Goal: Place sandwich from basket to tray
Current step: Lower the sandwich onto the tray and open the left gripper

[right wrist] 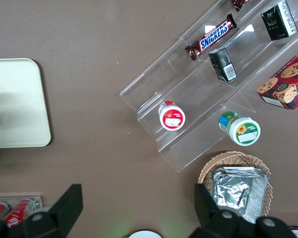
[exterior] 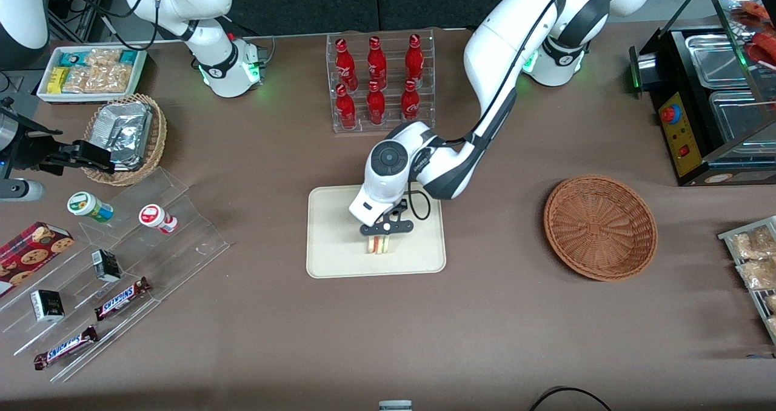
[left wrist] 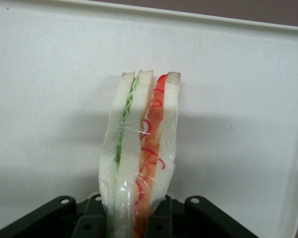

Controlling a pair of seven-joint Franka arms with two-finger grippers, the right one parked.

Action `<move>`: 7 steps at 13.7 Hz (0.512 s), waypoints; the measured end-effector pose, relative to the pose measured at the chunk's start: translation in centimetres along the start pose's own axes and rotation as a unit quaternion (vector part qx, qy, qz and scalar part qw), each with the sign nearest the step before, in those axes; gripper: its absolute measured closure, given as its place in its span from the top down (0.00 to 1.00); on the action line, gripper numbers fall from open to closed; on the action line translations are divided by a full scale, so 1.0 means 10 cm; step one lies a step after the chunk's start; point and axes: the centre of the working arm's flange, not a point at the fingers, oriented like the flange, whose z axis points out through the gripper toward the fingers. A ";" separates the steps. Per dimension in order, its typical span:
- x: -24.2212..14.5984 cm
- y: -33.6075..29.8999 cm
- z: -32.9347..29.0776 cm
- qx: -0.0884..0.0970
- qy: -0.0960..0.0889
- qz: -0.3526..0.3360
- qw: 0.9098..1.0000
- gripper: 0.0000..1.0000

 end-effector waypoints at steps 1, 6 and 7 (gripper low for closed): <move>0.00 0.00 0.03 0.001 -0.001 -0.001 1.000 0.17; 0.02 -0.02 0.07 0.007 0.003 0.003 1.000 0.37; 0.02 -0.01 0.06 0.006 0.005 0.001 1.000 0.48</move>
